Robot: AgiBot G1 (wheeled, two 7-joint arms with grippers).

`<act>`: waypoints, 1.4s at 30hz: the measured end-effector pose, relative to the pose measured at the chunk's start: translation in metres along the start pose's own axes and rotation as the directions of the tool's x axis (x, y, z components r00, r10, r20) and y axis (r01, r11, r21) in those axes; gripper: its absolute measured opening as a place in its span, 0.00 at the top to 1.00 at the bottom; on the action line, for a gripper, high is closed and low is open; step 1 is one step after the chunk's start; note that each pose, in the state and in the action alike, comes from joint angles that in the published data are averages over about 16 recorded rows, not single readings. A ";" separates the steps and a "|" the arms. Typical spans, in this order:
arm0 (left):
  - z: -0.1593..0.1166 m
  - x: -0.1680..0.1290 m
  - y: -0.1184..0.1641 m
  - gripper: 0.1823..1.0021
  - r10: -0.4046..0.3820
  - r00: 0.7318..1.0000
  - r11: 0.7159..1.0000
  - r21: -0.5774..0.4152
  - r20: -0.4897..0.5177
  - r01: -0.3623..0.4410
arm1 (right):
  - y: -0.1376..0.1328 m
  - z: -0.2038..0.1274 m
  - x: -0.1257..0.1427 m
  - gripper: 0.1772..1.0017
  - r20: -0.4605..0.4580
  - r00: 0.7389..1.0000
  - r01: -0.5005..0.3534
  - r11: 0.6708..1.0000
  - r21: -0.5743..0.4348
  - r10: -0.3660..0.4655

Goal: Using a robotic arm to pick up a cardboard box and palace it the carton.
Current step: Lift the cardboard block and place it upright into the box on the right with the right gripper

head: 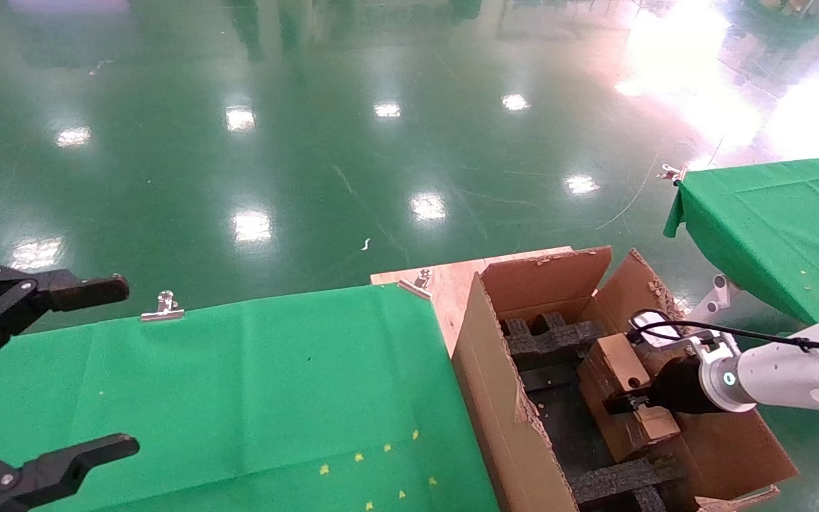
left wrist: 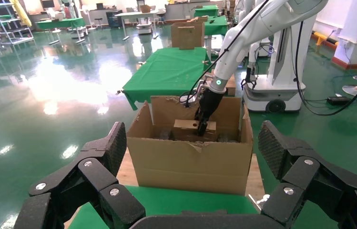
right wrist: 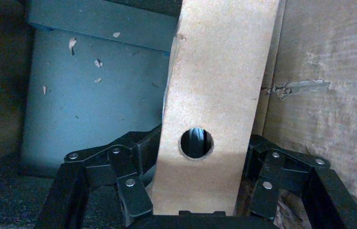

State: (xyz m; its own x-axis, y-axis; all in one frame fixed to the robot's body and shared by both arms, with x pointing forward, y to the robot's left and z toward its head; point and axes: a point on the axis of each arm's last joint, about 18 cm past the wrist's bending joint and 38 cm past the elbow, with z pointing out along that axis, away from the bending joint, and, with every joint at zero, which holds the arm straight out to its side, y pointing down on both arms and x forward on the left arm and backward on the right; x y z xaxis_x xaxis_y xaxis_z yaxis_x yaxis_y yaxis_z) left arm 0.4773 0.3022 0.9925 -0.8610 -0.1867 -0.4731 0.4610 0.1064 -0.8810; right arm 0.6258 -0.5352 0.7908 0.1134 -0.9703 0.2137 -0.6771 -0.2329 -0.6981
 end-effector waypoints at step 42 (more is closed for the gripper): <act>0.000 0.000 0.000 0.00 0.000 1.000 1.000 0.000 0.000 0.000 | -0.072 -0.068 0.015 0.16 0.021 1.000 0.011 0.977 0.211 -0.016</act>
State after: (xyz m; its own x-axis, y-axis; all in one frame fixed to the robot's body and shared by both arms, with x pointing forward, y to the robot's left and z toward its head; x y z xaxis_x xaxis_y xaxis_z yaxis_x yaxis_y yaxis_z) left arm 0.4774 0.3023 0.9925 -0.8611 -0.1867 -0.4730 0.4609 0.1064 -0.8811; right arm 0.6266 -0.5290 0.8911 0.1395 -0.9677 0.2099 -0.5072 -0.2519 -0.8242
